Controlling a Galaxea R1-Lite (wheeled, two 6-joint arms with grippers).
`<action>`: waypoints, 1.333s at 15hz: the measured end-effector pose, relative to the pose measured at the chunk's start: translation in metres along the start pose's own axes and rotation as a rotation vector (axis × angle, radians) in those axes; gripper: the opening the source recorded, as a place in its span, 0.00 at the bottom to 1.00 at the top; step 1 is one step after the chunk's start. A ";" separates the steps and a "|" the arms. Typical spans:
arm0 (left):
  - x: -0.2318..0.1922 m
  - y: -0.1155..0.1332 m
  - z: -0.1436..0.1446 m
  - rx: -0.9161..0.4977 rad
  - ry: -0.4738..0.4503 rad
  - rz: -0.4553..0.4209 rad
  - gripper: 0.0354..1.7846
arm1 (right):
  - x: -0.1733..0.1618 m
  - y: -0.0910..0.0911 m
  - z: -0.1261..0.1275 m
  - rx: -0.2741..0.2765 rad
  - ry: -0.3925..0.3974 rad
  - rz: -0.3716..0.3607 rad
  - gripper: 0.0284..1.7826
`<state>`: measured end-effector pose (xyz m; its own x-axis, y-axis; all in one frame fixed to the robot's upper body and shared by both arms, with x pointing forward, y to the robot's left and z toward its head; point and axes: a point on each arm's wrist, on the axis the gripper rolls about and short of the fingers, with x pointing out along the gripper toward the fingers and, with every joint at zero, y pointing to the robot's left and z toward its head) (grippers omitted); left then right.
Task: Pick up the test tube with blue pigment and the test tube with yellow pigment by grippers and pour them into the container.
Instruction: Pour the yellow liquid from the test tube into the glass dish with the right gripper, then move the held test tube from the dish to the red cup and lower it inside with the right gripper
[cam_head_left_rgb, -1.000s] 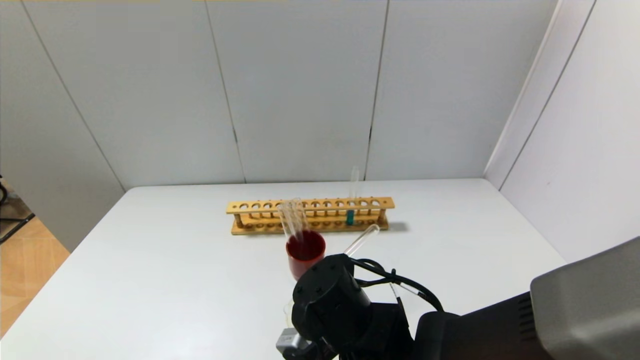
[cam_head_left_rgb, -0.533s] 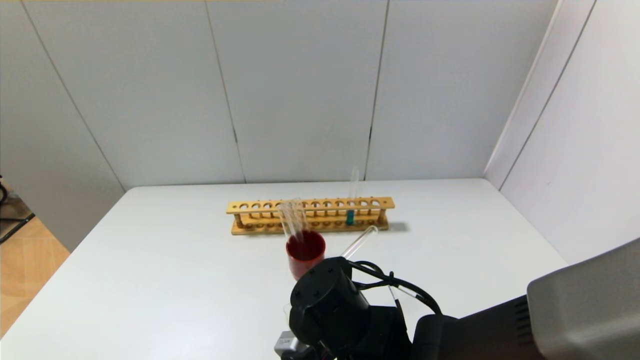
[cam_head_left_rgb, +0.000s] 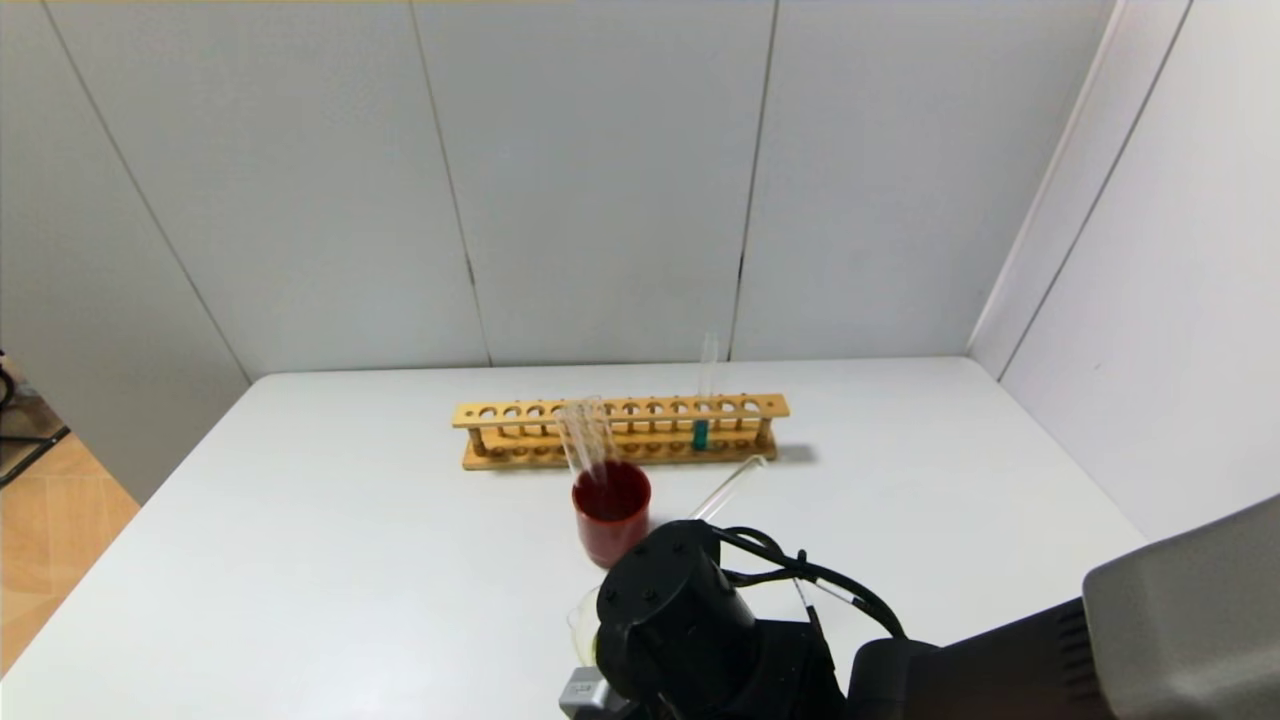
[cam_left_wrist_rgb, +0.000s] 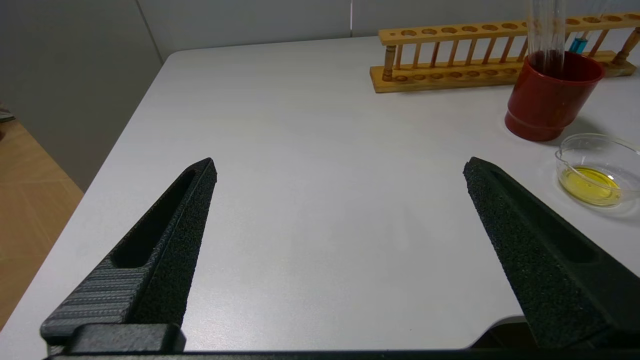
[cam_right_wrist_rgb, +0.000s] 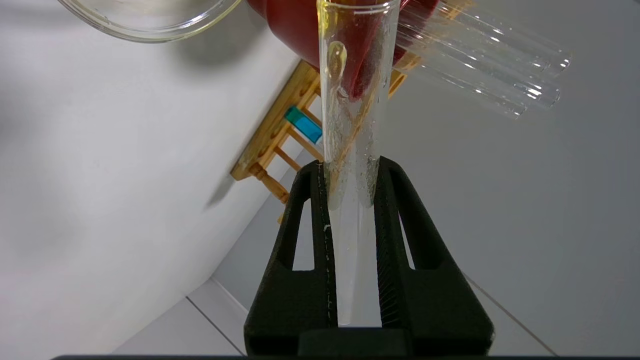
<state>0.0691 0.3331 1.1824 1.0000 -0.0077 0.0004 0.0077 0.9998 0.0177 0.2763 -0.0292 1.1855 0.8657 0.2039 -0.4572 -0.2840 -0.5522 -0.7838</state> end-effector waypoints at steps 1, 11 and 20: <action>0.000 0.000 0.000 0.000 0.000 0.000 0.98 | -0.001 0.000 -0.001 0.016 -0.001 -0.007 0.17; 0.000 0.000 0.000 0.000 0.000 0.000 0.98 | -0.008 0.000 -0.005 0.740 -0.047 -0.035 0.17; 0.000 0.000 0.000 0.000 0.000 0.000 0.98 | -0.029 -0.057 -0.026 1.637 -0.199 -0.151 0.17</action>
<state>0.0691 0.3331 1.1825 1.0000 -0.0077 0.0009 0.0076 0.9998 0.0172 0.2782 -0.0239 1.2544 0.8977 0.3381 -0.2826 -0.4242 0.8366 -0.3467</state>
